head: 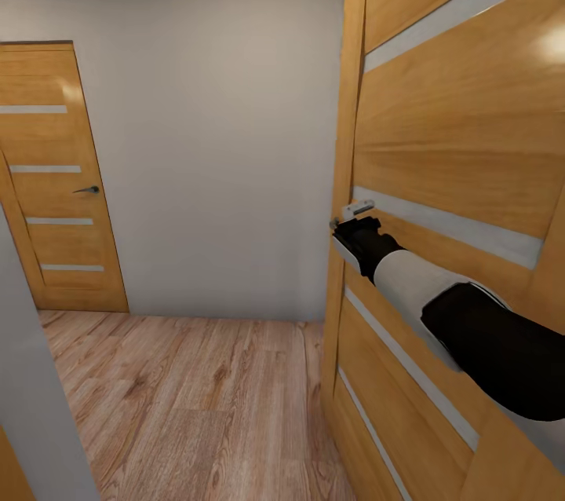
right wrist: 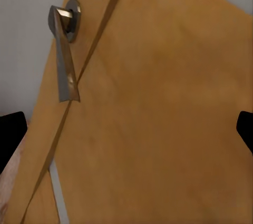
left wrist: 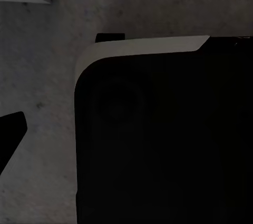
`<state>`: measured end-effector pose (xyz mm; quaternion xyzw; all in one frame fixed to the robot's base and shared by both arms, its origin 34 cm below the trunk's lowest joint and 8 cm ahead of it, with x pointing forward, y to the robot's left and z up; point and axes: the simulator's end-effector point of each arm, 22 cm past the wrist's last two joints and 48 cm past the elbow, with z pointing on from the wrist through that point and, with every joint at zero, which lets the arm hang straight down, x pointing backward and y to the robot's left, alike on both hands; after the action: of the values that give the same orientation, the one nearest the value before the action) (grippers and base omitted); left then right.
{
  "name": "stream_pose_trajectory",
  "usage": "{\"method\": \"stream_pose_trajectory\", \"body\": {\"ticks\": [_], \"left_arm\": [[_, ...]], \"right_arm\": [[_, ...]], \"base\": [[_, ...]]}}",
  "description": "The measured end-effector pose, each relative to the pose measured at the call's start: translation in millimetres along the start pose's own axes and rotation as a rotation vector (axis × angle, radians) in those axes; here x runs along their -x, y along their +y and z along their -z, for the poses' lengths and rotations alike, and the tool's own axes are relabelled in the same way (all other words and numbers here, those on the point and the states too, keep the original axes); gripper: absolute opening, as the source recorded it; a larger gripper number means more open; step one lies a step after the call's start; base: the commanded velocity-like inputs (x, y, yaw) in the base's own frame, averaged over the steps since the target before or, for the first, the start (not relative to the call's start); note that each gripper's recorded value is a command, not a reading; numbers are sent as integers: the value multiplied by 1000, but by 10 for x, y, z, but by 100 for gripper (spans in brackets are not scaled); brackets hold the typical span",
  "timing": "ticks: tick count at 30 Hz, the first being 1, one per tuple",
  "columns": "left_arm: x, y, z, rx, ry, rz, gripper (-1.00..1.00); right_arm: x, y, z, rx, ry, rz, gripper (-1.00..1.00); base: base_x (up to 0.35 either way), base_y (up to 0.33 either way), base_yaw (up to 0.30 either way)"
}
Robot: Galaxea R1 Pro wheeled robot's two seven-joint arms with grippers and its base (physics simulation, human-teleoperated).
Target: Move the two storage containers from the living room to the garage. In the garage, place one container on the floor and stack the other container on top of it (either order is fine).
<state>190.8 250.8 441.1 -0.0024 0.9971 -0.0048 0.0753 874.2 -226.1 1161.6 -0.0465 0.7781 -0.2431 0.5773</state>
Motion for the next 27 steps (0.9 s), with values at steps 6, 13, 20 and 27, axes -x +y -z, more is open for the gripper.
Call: {"method": "stream_pose_trajectory", "body": {"ticks": [6, 13, 20, 27], "left_arm": [[1, 2, 0, 1, 0, 0, 100], [1, 4, 0, 2, 0, 6, 100], [-1, -2, 2, -1, -1, -2, 100], [0, -1, 0, 0, 0, -2, 100]], "right_arm": [[64, 83, 43, 12, -13, 2, 100], [177, 303, 148, 43, -34, 6, 100], [206, 314, 165, 49, -38, 3, 100], [205, 315, 160, 48, -38, 3, 100]], "base": [[0, 0, 0], [0, 0, 0], [226, 0, 0], [67, 0, 0]]}}
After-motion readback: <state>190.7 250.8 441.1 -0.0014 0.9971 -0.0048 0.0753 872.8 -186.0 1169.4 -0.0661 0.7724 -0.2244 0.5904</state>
